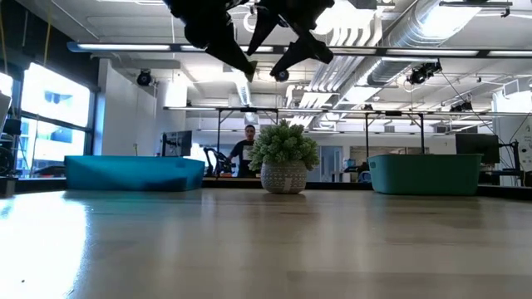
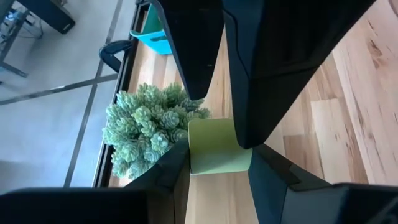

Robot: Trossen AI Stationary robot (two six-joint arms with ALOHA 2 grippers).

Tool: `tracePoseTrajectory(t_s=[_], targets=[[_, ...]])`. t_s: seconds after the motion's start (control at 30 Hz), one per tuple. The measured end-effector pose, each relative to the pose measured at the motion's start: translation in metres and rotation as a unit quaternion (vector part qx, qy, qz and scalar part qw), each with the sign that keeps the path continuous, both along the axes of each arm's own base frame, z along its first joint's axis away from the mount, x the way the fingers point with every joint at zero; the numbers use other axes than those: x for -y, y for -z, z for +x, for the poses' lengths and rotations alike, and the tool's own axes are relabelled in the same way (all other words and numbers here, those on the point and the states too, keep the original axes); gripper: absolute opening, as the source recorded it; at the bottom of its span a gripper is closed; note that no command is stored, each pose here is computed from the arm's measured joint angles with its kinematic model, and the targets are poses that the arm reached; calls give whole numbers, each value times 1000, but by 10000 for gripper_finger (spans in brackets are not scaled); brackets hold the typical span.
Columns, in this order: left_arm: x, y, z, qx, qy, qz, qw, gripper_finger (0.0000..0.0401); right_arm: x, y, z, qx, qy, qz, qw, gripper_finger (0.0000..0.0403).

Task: Sort & place blocks by color
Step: Put the light green block into the green bin

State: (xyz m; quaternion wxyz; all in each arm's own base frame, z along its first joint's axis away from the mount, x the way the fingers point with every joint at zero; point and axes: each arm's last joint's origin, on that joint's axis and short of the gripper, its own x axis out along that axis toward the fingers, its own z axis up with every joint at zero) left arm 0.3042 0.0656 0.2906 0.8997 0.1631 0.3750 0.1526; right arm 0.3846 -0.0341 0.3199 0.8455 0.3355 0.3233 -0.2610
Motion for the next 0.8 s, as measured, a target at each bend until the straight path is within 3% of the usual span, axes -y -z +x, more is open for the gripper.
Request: tracePoseTrajectory(t_s=[0.8], targets=[[-1,-1,1,30,-42,-27,998,105,6,-4,1,34,65,25,997,247]])
